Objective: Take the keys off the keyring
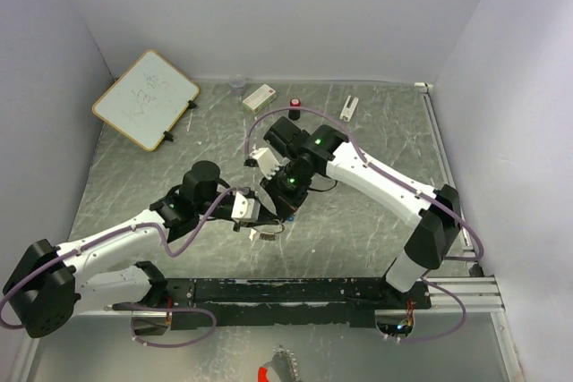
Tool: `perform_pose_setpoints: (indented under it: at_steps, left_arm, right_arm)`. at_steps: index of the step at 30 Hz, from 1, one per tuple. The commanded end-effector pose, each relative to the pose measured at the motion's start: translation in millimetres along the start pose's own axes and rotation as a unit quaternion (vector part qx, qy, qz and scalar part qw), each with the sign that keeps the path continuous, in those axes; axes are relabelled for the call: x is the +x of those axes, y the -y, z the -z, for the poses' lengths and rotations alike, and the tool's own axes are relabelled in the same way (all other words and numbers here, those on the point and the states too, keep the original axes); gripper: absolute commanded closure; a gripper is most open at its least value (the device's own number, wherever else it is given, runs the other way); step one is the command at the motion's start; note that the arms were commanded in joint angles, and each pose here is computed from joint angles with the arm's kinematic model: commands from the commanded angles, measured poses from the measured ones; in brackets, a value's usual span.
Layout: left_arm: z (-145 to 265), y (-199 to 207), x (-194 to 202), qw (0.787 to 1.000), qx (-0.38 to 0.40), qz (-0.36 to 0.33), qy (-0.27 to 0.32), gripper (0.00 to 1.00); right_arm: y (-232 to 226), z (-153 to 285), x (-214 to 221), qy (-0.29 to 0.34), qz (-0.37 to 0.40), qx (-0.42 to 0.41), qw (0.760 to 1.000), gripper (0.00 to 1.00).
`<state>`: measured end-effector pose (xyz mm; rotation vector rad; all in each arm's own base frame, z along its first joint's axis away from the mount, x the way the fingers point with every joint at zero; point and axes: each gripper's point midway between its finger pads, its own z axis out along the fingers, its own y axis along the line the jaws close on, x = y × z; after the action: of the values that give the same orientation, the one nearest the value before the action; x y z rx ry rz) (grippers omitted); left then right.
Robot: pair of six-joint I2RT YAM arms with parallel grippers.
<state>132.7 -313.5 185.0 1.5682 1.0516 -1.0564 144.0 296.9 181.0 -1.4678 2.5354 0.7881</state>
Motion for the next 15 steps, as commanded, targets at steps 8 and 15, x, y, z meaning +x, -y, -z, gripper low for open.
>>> perform_pose_setpoints:
  at_steps: [8, 15]
  left_arm:
    - [20, 9, -186, 0.916, 0.023, -0.307, 0.256, 0.93]
    - [27, 22, -197, 0.905, 0.043, -0.322, 0.275, 0.93]
  right_arm:
    - [10, -19, -138, 0.242, 0.066, -0.059, 0.966, 1.0]
    - [5, -23, -142, 0.222, 0.078, -0.105, 0.966, 1.0]
